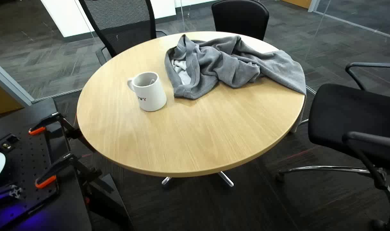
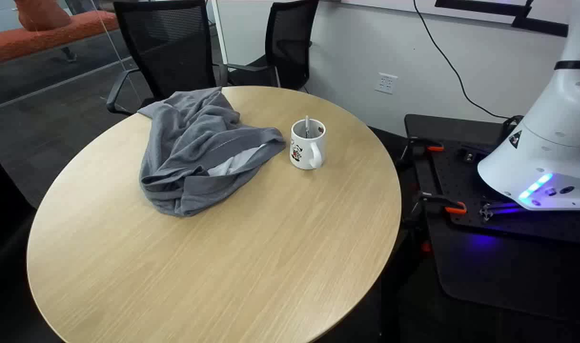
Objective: Pick the marker from the cup and put it on the table
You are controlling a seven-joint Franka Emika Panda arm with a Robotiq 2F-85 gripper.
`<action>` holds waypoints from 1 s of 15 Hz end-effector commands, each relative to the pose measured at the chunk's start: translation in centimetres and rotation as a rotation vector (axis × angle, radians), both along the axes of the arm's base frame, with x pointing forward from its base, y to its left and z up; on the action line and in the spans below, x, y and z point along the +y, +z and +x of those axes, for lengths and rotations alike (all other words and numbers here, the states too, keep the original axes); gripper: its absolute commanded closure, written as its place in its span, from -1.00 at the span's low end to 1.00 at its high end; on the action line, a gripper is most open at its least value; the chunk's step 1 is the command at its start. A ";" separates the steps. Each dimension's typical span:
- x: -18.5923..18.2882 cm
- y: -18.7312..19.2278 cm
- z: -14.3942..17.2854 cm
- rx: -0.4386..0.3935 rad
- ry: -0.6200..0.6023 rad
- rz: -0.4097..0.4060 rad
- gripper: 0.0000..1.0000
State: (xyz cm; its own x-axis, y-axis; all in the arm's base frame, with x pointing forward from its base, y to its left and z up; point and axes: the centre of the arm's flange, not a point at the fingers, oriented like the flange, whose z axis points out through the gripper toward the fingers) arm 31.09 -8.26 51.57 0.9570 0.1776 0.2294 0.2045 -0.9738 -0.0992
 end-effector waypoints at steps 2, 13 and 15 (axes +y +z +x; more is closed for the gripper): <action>0.0 0.0 0.0 0.000 0.000 0.000 -1.00; 5.4 1.1 1.0 -0.030 -0.060 -0.011 -1.00; 8.1 1.2 1.6 -0.037 -0.083 -0.026 -1.00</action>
